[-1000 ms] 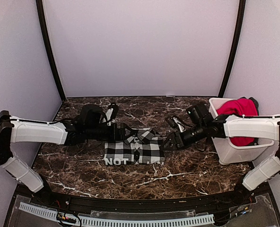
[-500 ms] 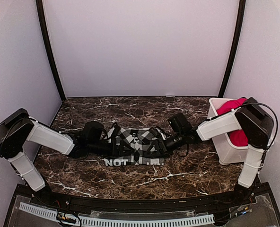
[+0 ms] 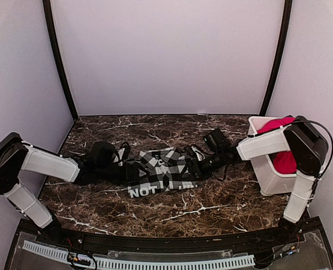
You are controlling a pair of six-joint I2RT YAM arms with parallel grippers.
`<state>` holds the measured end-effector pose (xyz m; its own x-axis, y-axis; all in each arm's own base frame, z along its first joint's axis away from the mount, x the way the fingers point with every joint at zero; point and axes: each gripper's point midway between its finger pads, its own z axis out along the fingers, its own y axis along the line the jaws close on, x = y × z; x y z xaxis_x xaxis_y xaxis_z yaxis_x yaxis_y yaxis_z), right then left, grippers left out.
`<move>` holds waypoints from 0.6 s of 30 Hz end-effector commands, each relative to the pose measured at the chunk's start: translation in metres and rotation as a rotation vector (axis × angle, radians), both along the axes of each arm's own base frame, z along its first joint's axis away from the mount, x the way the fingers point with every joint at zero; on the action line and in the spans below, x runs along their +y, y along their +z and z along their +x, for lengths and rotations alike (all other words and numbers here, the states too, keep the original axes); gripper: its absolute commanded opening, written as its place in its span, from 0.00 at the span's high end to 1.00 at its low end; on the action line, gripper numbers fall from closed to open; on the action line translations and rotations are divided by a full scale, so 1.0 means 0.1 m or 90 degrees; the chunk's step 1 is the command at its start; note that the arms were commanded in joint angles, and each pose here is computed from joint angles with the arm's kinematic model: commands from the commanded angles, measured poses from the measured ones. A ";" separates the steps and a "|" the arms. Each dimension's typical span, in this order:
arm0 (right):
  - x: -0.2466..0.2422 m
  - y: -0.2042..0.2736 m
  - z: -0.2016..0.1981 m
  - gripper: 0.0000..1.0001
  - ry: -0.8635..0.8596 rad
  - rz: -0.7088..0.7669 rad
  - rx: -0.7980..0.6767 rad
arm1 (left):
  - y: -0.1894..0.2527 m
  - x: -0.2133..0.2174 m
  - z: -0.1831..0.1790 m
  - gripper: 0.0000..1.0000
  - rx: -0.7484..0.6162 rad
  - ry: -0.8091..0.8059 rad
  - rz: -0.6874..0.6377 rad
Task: Fold and stack the mixed laundry pile
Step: Adjust the square-folded shirt at the center of the board, then move the square-folded shirt to the corner of the board.
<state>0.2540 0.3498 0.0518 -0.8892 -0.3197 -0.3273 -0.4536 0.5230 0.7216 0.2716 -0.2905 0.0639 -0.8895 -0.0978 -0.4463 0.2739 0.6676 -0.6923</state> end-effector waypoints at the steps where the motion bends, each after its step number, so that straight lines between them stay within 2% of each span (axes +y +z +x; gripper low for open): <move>1: -0.13 0.36 0.25 0.36 -0.049 -0.131 -0.135 | 0.26 0.37 0.12 0.01 -0.039 0.074 0.115; 6: 0.22 0.58 0.10 0.34 0.000 -0.214 -0.236 | 0.60 0.67 0.24 0.01 -0.057 0.154 0.144; 14: 0.50 0.16 0.10 0.32 0.040 -0.405 -0.307 | 0.88 0.96 0.24 0.01 -0.082 0.224 0.147; 18: 0.62 -0.07 0.18 0.28 0.030 -0.438 -0.299 | 0.92 1.02 0.22 0.01 -0.089 0.236 0.141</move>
